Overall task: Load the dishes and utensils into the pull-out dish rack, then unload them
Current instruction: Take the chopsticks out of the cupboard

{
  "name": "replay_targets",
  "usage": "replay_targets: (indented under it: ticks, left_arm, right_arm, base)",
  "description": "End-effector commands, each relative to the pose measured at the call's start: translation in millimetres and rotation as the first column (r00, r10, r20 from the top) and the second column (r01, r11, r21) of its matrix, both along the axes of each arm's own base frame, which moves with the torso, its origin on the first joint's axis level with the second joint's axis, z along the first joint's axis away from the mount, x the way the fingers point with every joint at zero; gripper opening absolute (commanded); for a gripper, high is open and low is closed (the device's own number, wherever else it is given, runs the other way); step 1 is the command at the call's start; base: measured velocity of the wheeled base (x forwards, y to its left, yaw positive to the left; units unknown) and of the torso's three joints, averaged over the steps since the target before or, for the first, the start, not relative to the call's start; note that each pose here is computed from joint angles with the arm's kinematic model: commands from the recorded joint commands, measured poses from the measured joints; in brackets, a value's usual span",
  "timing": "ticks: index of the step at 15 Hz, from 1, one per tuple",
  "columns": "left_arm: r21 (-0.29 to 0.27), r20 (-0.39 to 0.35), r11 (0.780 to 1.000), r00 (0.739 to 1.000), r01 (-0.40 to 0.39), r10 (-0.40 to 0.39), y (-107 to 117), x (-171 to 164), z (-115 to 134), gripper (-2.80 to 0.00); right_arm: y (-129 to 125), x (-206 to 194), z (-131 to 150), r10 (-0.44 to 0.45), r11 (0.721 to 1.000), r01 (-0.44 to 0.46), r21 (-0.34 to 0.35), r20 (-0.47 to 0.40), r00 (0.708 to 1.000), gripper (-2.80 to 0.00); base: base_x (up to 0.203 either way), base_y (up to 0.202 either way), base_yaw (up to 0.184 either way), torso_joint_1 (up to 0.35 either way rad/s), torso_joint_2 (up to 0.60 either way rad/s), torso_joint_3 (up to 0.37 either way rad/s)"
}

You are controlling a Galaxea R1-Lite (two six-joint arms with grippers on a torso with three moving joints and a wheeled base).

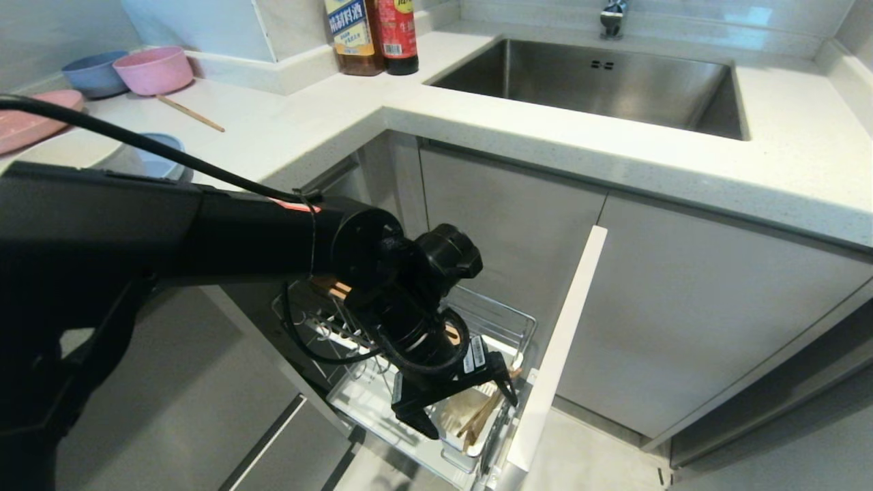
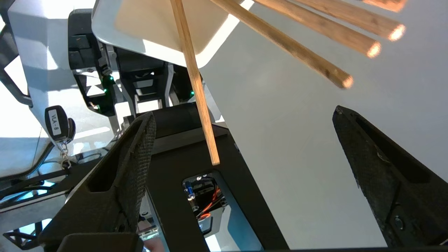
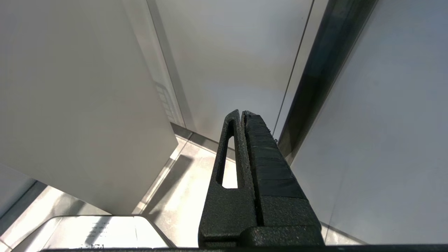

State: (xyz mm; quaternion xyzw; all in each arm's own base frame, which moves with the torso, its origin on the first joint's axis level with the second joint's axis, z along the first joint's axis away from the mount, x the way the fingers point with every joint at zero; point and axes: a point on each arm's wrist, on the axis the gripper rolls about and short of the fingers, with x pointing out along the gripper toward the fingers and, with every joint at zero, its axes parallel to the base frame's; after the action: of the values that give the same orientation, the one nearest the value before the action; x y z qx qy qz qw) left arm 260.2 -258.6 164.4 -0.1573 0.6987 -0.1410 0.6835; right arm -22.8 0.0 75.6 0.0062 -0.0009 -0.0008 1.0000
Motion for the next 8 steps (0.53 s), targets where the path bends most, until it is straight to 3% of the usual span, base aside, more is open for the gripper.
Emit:
replay_targets:
  ticks: [1,8]
  left_arm:
    - [0.019,-0.024,1.000,1.000,-0.005,0.005,-2.1,3.1,-9.6,0.00]
    - [0.028,-0.050,1.000,0.999,-0.008,0.009,-3.3,7.7,-21.3,0.00]
  right_arm:
    - [0.0,0.1,-0.4,0.000,1.000,0.000,0.000,-0.002,1.000,-2.80]
    - [0.0,0.1,-0.4,0.000,1.000,0.000,0.000,-0.002,1.000,-2.80]
  base:
    - [0.000,0.000,0.000,0.000,0.00,0.000]
    - [0.000,0.000,0.000,0.000,0.00,0.000]
